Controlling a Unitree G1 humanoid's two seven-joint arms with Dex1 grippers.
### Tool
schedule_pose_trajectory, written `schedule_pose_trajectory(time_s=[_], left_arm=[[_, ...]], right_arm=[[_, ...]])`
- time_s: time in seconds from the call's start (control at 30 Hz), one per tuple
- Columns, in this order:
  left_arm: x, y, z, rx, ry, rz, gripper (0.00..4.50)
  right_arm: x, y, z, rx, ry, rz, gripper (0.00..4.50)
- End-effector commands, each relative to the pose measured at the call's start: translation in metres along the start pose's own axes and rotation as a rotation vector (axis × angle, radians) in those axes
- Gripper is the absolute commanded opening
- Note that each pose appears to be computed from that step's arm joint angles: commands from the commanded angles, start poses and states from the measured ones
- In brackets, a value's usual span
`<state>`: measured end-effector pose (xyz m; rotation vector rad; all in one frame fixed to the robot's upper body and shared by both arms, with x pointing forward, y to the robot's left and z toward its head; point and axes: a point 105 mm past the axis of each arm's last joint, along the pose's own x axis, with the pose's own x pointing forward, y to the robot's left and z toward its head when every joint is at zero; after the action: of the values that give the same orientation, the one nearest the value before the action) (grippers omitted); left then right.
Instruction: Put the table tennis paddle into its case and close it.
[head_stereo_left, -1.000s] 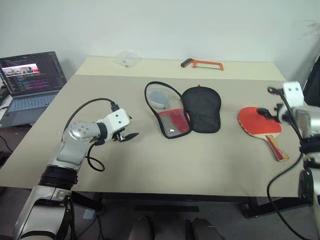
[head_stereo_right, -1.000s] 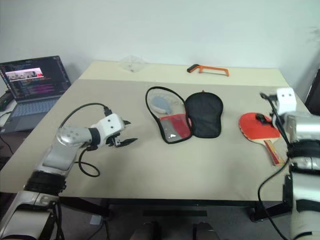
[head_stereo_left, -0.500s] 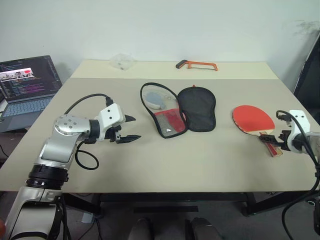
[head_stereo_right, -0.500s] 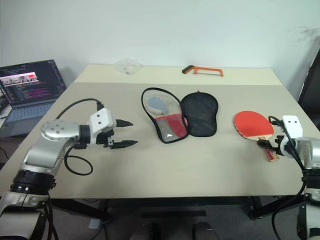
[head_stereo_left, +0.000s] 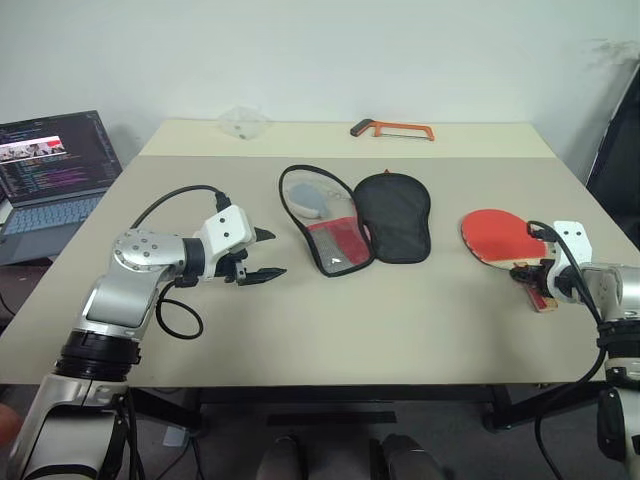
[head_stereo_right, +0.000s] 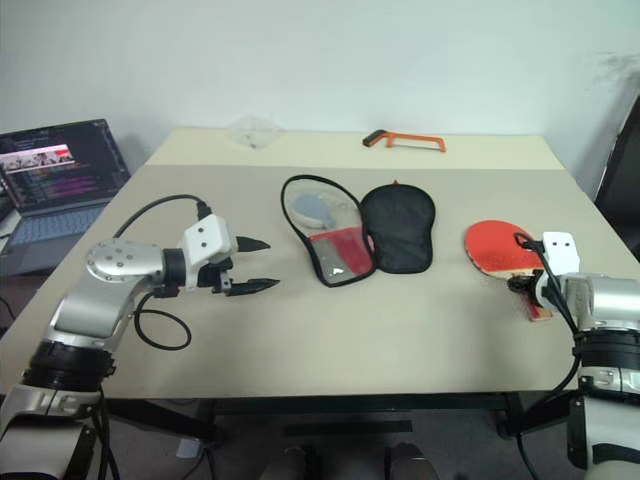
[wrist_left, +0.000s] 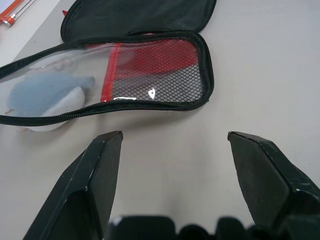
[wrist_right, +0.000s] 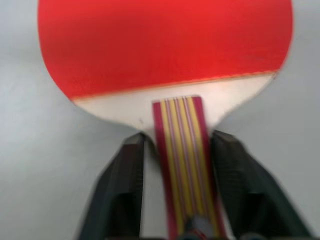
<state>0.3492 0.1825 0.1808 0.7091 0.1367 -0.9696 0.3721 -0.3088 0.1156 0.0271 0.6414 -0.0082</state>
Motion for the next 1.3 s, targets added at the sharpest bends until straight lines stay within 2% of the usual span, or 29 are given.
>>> schedule_pose_trajectory(time_s=[0.03, 0.23, 0.4, 0.53, 0.6, 0.7, 0.87, 1.3], left_arm=[[-0.010, 0.009, 0.011, 0.038, -0.022, 0.049, 3.67], [-0.010, 0.010, 0.009, 0.039, -0.014, 0.059, 3.67], [-0.008, 0.010, 0.009, 0.040, -0.015, 0.066, 3.67], [-0.005, 0.009, 0.008, 0.040, -0.016, 0.069, 3.67], [-0.003, 0.007, 0.007, 0.039, -0.018, 0.068, 3.67], [-0.003, 0.005, 0.007, 0.040, -0.018, 0.069, 3.67], [-0.006, 0.001, 0.005, 0.037, -0.013, 0.074, 3.67], [-0.011, -0.004, 0.003, 0.037, 0.010, 0.092, 3.67]], right_arm=[[-0.007, 0.000, 0.024, -0.013, -0.087, -0.009, 1.08], [-0.018, 0.032, 0.064, -0.006, -0.207, 0.047, 1.08], [-0.037, 0.091, 0.124, -0.013, -0.384, 0.129, 1.08], [-0.034, 0.140, 0.145, 0.002, -0.433, 0.210, 1.08], [-0.024, 0.166, 0.147, 0.006, -0.430, 0.230, 1.08], [-0.008, 0.184, 0.143, 0.010, -0.415, 0.217, 1.08], [0.019, 0.196, 0.127, 0.033, -0.350, 0.170, 1.08], [0.045, 0.221, 0.106, 0.050, -0.264, 0.184, 1.08]])
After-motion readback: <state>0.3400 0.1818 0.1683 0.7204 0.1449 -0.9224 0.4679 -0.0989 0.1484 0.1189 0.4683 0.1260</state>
